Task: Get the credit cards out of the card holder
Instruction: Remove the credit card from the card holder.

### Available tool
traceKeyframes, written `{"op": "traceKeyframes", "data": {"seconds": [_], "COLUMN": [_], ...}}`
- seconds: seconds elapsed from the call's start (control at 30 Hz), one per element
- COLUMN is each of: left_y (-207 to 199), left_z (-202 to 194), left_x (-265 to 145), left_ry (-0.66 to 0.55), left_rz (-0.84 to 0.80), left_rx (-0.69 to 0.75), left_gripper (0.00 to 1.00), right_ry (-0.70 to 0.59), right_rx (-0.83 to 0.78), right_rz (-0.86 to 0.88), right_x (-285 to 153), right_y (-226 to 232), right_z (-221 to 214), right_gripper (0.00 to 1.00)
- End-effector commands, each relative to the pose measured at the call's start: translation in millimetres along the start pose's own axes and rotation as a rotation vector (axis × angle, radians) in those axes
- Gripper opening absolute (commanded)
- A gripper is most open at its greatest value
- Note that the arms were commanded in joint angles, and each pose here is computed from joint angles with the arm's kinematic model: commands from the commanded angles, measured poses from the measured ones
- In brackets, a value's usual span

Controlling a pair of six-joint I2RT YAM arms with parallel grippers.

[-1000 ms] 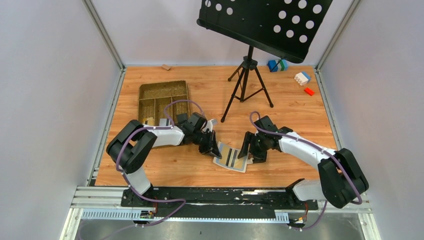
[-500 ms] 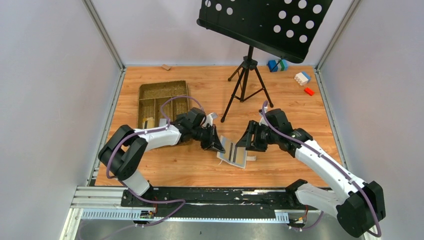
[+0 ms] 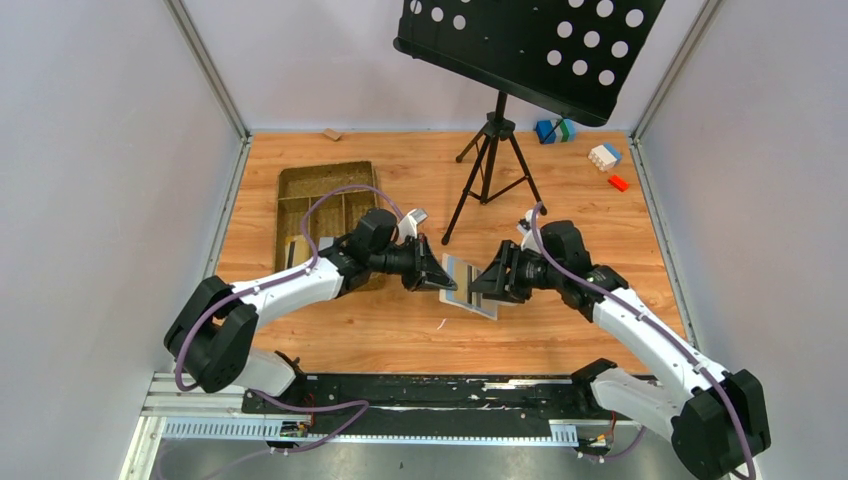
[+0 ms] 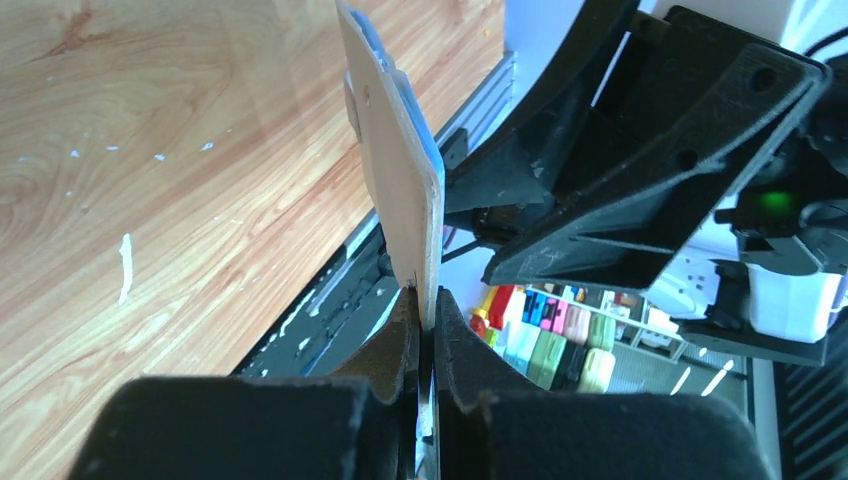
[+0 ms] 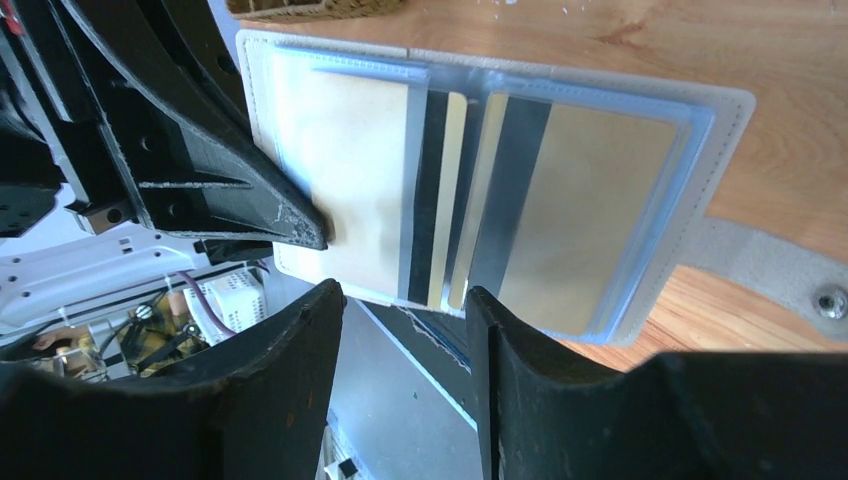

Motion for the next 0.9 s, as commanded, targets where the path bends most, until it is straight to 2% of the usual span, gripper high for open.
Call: {"op": "traceKeyframes", "data": {"seconds": [0.0, 0.43, 0.87], "left_y": [-19.3, -58.2, -81.2], "left_z": [0.8, 6.9, 8.9], "left_x": [-5.2, -10.9, -7.3], "left_ry": [-0.039, -0.091, -0.124], "left_rz": [-0.101, -0.244, -0.397], "left_rx": [0.008, 0.024, 0.038], "left_gripper": [0.00, 0.00, 0.00], "right_ry": [-0.039, -0.031, -0.070], "right_rx": [-0.032, -0.007, 0.131], "right_rz": [0.103, 0.225, 0.348], "right_x": [-8.9, -22.8, -42.3], "right_y": [6.1, 16.0, 5.7], "right_z": [10.5, 26.7, 34.2], "right_gripper": [0.48, 0.44, 0.40]}}
Point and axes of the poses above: each gripper's point midway between its finger pads, its own x axis out along the fingers, its own y axis along the line the jaws close on, z = x × y, the point moved 10 cm from there along -x, back along the fingers
